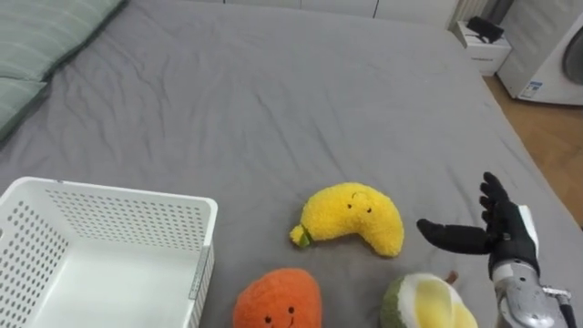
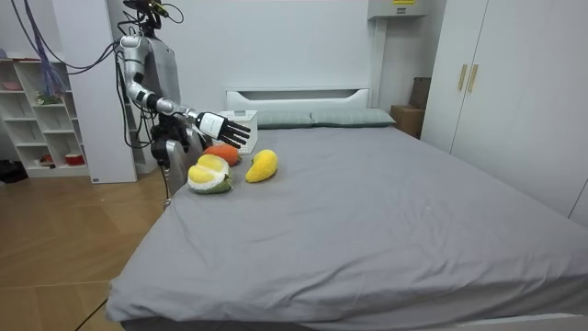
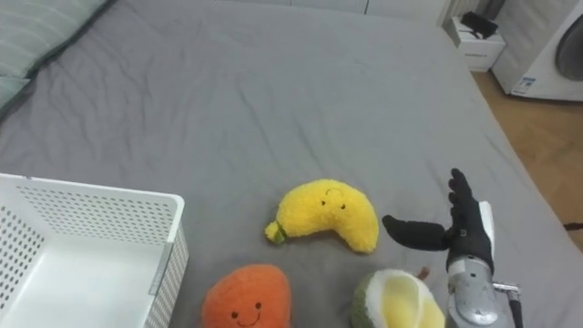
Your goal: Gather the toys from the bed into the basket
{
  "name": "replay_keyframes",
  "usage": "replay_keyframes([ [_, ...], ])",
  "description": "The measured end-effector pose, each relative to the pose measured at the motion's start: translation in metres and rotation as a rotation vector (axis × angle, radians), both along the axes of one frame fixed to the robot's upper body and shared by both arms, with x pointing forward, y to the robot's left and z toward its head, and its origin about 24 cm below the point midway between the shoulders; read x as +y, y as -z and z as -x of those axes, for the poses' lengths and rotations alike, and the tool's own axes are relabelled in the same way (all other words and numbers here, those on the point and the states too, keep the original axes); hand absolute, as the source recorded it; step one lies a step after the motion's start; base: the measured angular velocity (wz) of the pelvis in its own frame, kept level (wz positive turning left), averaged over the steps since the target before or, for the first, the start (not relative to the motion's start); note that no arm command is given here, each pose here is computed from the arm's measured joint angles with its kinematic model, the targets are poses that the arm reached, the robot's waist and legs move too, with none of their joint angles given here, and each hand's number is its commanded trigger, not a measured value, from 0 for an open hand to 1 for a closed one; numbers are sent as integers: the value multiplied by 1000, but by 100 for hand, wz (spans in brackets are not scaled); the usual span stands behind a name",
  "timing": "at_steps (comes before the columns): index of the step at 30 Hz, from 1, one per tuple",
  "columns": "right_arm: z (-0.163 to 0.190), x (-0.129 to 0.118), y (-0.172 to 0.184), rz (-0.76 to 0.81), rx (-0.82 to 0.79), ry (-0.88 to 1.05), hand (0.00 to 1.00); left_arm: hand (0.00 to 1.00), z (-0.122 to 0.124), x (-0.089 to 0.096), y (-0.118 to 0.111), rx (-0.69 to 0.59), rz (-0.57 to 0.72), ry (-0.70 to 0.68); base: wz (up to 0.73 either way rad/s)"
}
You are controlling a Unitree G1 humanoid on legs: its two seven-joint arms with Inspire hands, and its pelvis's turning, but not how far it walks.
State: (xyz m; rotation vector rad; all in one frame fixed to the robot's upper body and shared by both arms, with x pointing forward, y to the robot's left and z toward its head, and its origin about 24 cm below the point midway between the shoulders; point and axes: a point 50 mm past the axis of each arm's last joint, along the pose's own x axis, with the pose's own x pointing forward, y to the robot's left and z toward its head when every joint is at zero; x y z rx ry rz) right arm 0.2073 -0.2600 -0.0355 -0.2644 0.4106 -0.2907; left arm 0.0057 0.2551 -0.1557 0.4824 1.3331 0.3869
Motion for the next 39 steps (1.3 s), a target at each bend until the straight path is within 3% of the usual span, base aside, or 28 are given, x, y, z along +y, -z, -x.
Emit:
replay_keyframes([
  [8, 11, 0, 17, 107, 187, -132, 0, 0, -1, 4, -1, 18, 18, -6, 0],
  [20, 34, -5, 48, 108, 432, -206, 0, 0, -4, 7, -2, 37, 33, -9, 0],
  [39, 54, -3, 75, 59, 649, -302, 0, 0, -3, 10, -3, 45, 30, -14, 1],
])
